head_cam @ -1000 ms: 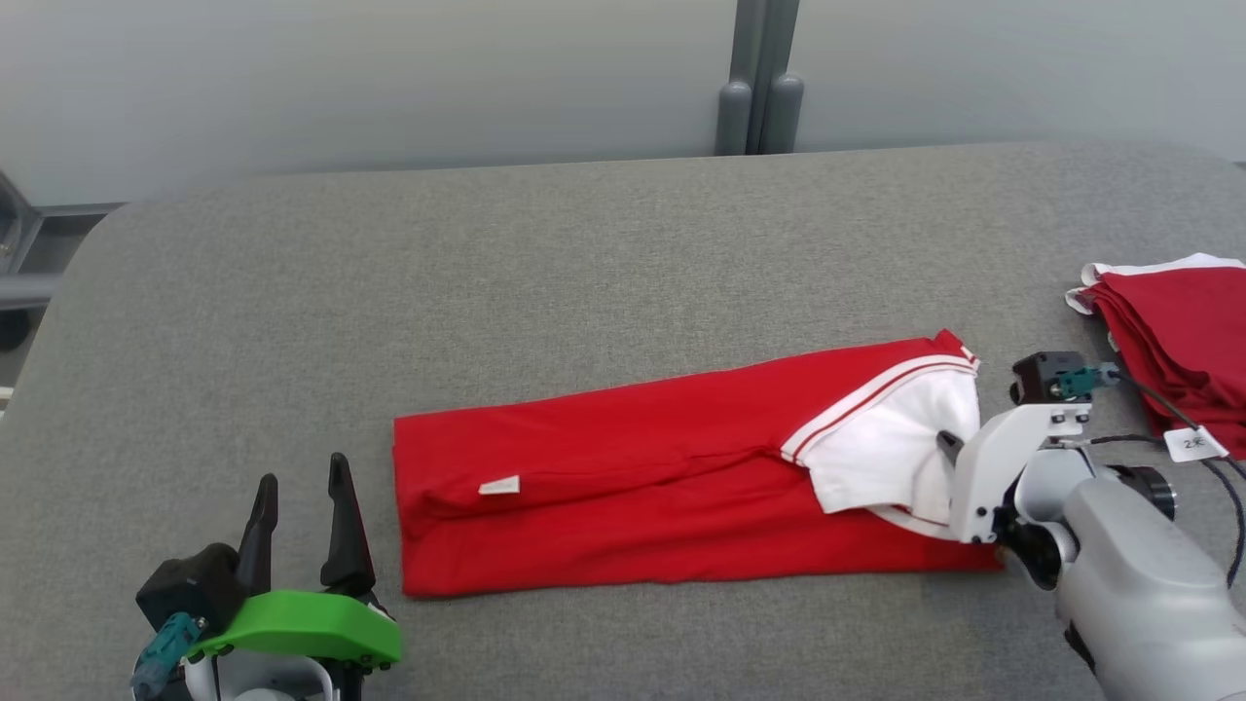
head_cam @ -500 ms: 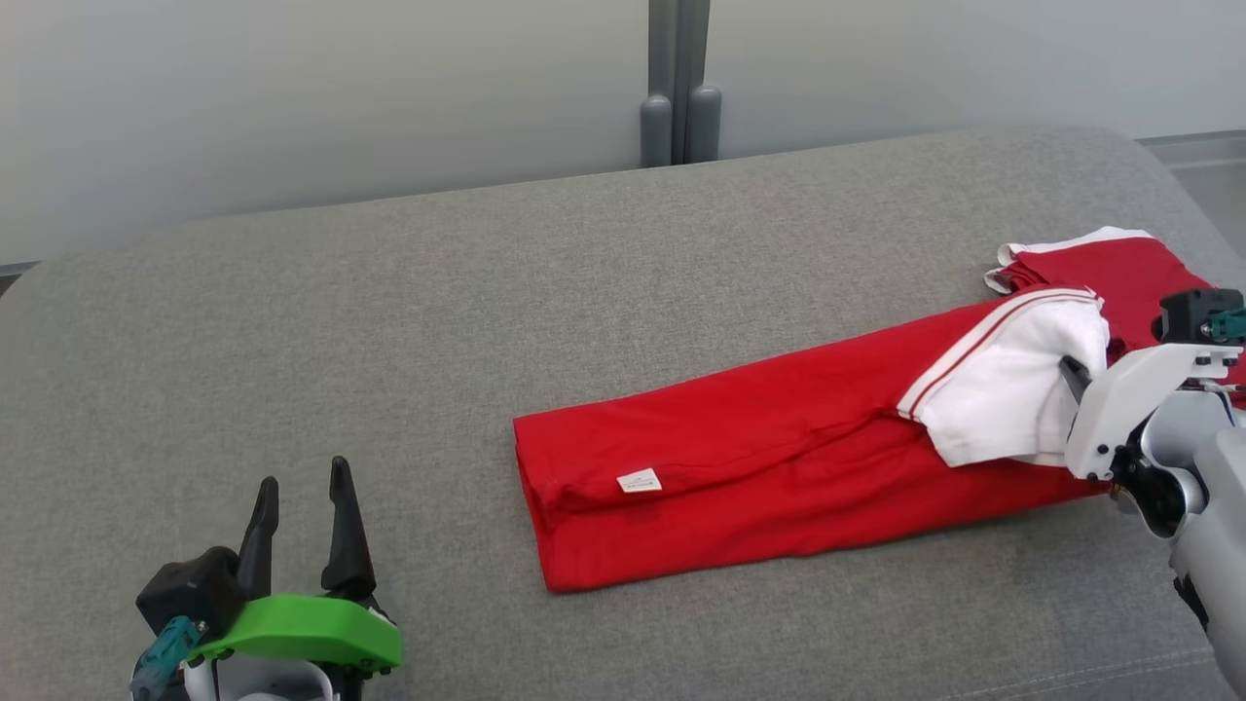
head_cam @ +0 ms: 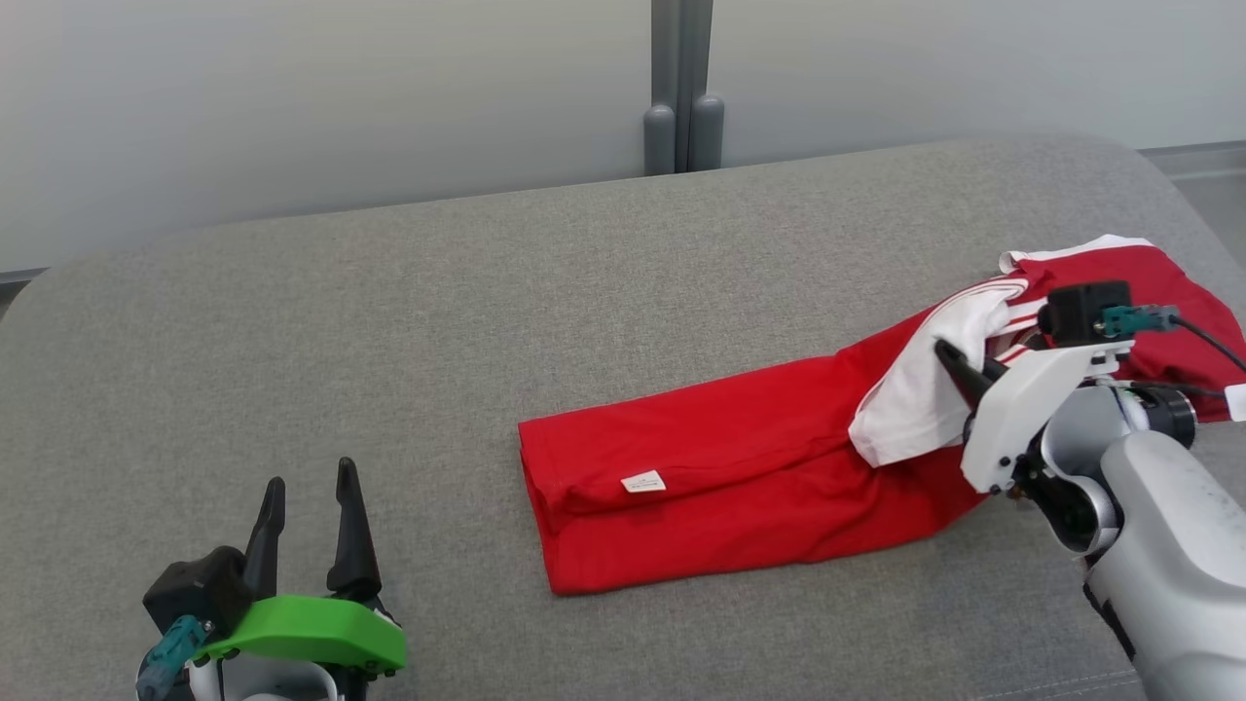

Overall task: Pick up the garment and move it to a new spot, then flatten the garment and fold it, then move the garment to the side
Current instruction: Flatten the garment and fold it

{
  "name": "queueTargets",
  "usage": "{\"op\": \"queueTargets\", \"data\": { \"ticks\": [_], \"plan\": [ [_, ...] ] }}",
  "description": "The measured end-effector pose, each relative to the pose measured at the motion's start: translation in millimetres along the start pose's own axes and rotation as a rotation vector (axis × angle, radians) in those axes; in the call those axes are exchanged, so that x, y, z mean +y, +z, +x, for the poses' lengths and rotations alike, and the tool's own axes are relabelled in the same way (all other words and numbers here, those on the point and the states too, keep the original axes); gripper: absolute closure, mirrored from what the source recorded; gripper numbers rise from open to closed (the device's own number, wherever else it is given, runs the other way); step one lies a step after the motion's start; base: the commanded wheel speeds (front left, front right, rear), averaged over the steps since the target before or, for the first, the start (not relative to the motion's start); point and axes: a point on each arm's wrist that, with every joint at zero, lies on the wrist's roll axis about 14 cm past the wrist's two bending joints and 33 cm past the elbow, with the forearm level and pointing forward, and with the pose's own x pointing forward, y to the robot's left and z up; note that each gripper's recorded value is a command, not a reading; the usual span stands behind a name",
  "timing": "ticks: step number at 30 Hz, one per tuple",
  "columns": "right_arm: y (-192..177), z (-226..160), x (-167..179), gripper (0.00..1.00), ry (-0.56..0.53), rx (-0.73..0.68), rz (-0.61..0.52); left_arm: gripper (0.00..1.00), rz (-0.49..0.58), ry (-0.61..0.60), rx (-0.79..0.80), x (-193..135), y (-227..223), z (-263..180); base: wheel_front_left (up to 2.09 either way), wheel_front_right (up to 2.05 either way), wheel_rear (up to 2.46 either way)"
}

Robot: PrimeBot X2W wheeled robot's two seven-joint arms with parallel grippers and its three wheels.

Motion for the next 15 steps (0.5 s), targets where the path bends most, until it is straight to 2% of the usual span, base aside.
{"op": "queueTargets", "data": {
  "ticks": [15],
  "plan": [
    [-12.4, 11.0, 147.9, 1.0, 0.323, 0.034, -0.025, 0.0, -0.008, 0.024, -0.024, 6.8, 7.7, -7.2, 0.0, 0.0, 0.0]
  ]
}}
